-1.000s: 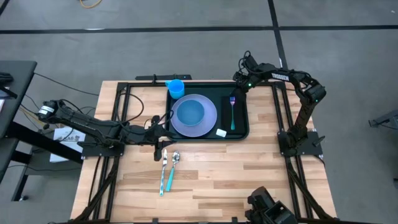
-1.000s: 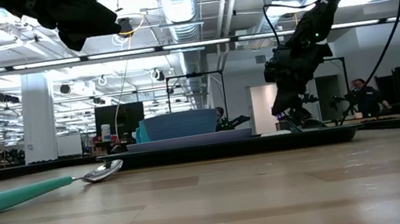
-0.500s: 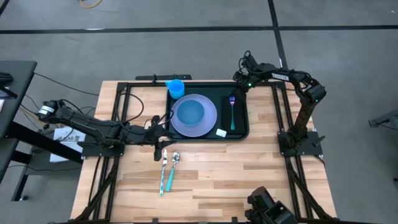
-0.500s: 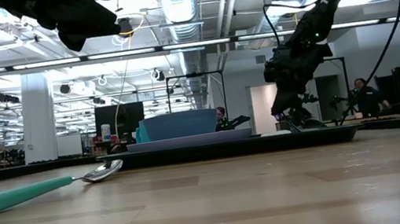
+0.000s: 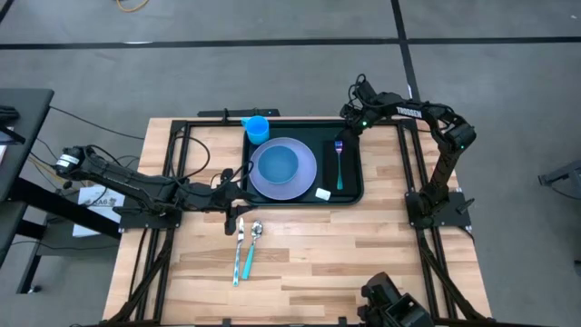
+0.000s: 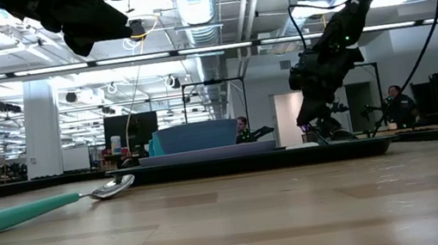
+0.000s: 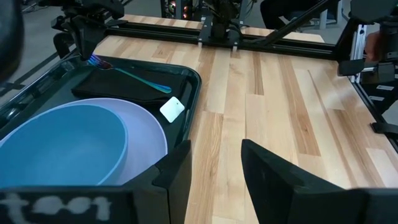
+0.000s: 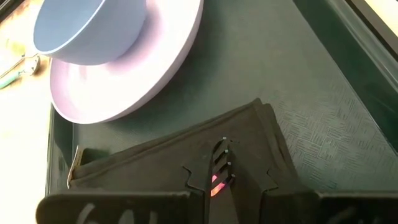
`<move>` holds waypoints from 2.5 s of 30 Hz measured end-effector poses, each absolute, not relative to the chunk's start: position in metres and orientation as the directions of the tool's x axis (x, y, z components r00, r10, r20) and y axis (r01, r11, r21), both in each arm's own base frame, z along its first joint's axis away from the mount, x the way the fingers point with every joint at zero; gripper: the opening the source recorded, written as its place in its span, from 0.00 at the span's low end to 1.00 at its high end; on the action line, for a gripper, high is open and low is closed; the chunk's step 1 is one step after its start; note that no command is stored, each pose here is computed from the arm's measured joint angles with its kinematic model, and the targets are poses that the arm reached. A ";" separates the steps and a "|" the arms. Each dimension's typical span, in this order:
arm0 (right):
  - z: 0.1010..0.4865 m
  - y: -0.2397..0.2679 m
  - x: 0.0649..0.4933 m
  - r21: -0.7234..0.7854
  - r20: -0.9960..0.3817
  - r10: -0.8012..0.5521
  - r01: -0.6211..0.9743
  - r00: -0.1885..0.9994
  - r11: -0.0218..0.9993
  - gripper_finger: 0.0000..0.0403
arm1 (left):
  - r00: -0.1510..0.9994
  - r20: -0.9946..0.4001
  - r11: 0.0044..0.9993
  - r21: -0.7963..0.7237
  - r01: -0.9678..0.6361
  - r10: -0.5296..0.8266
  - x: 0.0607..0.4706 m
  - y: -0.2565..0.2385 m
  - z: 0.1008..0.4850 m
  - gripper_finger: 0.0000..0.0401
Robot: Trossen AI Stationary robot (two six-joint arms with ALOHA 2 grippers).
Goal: Set up tray
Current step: Put the blue fork on top of the black napkin on the black tray
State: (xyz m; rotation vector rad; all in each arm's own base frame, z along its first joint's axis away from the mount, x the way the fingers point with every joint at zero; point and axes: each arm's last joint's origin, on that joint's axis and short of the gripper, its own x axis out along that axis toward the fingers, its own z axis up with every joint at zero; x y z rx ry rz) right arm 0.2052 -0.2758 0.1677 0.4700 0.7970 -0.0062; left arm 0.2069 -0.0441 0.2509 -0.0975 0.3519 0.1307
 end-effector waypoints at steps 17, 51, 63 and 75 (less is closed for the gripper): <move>0.167 -0.277 0.205 0.373 -0.716 0.139 0.206 0.684 0.905 0.10 | 0.930 -0.349 0.986 -0.076 -0.146 0.110 0.207 -0.044 0.251 0.32; 0.167 -0.277 0.205 0.373 -0.715 0.138 0.207 0.685 0.905 0.15 | 0.930 -0.350 0.986 -0.078 -0.146 0.110 0.207 -0.044 0.251 0.32; 0.167 -0.277 0.205 0.374 -0.715 0.139 0.207 0.685 0.904 0.30 | 0.930 -0.350 0.986 -0.078 -0.146 0.110 0.207 -0.044 0.251 0.32; 0.167 -0.277 0.205 0.366 -0.720 0.133 0.210 0.681 0.907 0.33 | 0.930 -0.350 0.986 -0.078 -0.146 0.110 0.207 -0.044 0.251 0.32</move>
